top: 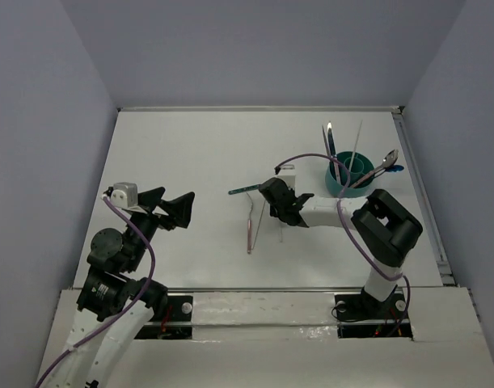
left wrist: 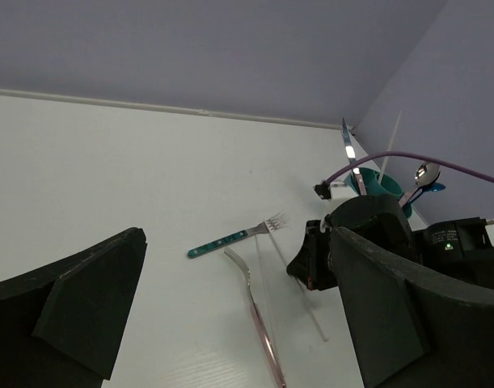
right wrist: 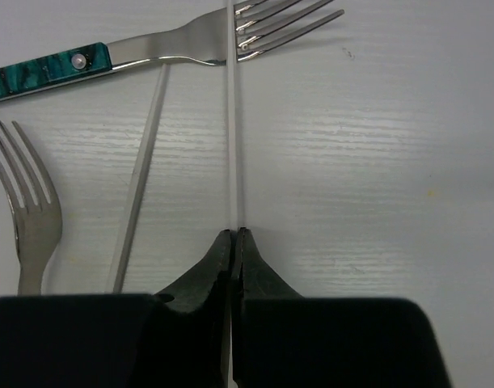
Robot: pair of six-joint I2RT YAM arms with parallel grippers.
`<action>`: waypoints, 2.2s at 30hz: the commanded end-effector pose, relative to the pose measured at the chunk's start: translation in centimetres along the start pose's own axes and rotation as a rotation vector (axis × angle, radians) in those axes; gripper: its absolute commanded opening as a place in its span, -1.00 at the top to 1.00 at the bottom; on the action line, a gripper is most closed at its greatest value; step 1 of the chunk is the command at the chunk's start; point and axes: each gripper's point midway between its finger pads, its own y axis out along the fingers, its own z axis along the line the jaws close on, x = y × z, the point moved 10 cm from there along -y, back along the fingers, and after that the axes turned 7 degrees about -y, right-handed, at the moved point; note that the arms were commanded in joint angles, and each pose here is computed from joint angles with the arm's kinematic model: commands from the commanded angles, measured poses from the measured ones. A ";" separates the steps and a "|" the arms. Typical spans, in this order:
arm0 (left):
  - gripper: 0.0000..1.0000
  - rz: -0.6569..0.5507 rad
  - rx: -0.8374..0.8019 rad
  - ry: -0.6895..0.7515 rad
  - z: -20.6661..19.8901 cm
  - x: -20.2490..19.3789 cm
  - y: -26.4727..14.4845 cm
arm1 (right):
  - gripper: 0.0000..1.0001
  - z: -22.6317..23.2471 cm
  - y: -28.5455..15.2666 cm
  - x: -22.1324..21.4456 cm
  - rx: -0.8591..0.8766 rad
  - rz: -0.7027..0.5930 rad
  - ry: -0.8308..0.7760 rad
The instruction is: Sort the eating utensils into containers
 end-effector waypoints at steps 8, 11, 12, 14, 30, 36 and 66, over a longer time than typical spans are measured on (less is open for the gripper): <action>-0.98 -0.057 -0.047 -0.002 -0.9 1.4 -0.4 | 1.00 -1.5 -5.0 6.3 0.038 -0.214 0.021; -0.98 -0.057 -0.047 -0.002 -0.9 1.4 -0.5 | 1.00 -4.3 -7.1 10.3 0.029 -0.374 0.123; -0.98 -0.057 -0.047 0.000 -0.8 1.3 -0.5 | 1.00 -5.4 -7.6 11.2 0.012 -0.419 0.133; -0.98 -0.061 -0.049 -0.001 -0.9 1.4 -0.5 | 1.00 -8.5 -8.9 13.5 -0.030 -0.552 0.219; -0.98 -0.063 -0.050 0.005 -0.9 1.5 -0.4 | 1.00 -22.6 -7.6 18.0 -0.599 -0.890 0.349; -0.98 -0.059 -0.047 0.007 -0.9 1.5 -0.1 | 1.00 -24.1 -5.7 18.0 -0.691 -0.878 0.293; -0.98 -0.046 -0.041 0.005 -0.8 1.2 -0.1 | -0.19 -22.3 -4.7 14.2 -0.505 -0.795 0.289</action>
